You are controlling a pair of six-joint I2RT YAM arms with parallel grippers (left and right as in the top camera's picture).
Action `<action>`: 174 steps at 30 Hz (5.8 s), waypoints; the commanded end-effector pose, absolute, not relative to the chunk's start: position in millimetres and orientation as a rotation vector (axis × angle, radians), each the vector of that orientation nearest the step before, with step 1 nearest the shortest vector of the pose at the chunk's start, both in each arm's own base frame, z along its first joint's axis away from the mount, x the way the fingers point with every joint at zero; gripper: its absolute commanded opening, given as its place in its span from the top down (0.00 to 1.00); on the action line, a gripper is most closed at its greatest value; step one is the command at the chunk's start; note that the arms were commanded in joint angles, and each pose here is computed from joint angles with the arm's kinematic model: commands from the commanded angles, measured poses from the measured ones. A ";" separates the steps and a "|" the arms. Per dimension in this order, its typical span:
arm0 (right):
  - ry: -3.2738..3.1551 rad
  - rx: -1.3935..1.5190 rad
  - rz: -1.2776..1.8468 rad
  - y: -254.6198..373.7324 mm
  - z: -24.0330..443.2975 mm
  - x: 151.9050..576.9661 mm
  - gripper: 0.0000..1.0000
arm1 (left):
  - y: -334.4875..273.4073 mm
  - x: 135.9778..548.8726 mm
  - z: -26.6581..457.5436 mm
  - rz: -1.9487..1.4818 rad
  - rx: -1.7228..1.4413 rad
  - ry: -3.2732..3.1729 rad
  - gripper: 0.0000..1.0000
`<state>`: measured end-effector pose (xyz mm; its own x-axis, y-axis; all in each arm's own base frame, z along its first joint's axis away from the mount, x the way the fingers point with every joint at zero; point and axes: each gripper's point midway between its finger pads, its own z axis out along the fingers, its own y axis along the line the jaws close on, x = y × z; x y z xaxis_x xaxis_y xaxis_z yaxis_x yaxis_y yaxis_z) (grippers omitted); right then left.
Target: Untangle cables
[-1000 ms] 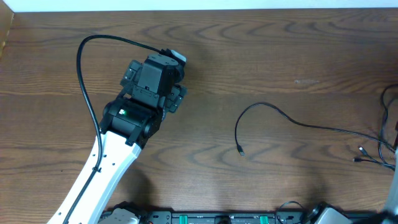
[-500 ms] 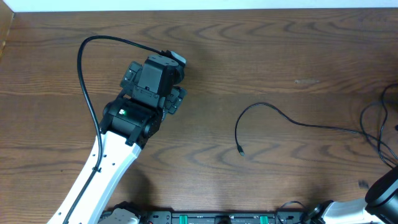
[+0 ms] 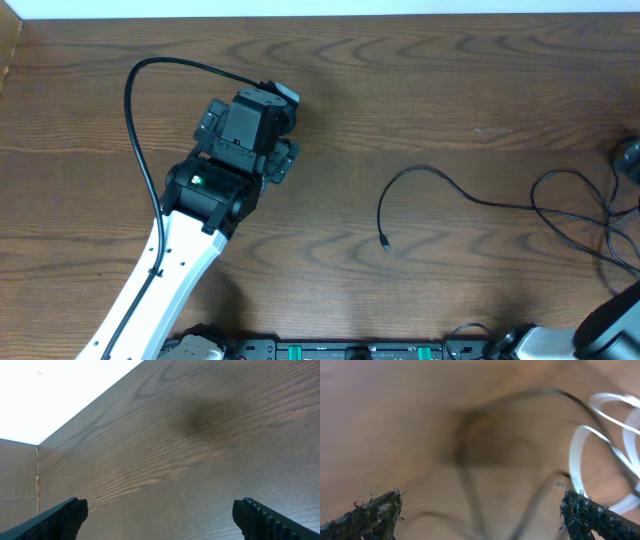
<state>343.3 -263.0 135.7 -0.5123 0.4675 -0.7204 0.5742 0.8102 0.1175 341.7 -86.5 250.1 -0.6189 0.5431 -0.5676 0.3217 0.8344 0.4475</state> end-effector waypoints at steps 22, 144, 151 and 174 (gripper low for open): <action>1.976 2.049 0.034 -126.7 92.5 274.0 0.01 | -85.0 341.4 252.1 0.394 0.616 2.282 0.02; 2.096 1.419 0.168 -14.1 8.9 386.5 0.01 | -96.6 336.4 245.5 0.305 0.663 2.302 0.02; 2.016 1.320 0.150 -24.0 62.9 389.4 0.01 | -96.6 336.5 245.5 0.305 0.663 2.302 0.02; 1.572 1.994 -0.138 -69.0 50.6 266.2 0.01 | -100.4 344.4 221.5 0.323 0.697 2.364 0.02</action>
<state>273.5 -65.0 67.7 0.2751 0.8753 -0.3976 0.9095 -0.1029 0.4027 344.6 -101.7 220.7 -0.6474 0.5641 -0.5126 0.4060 0.8244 0.3944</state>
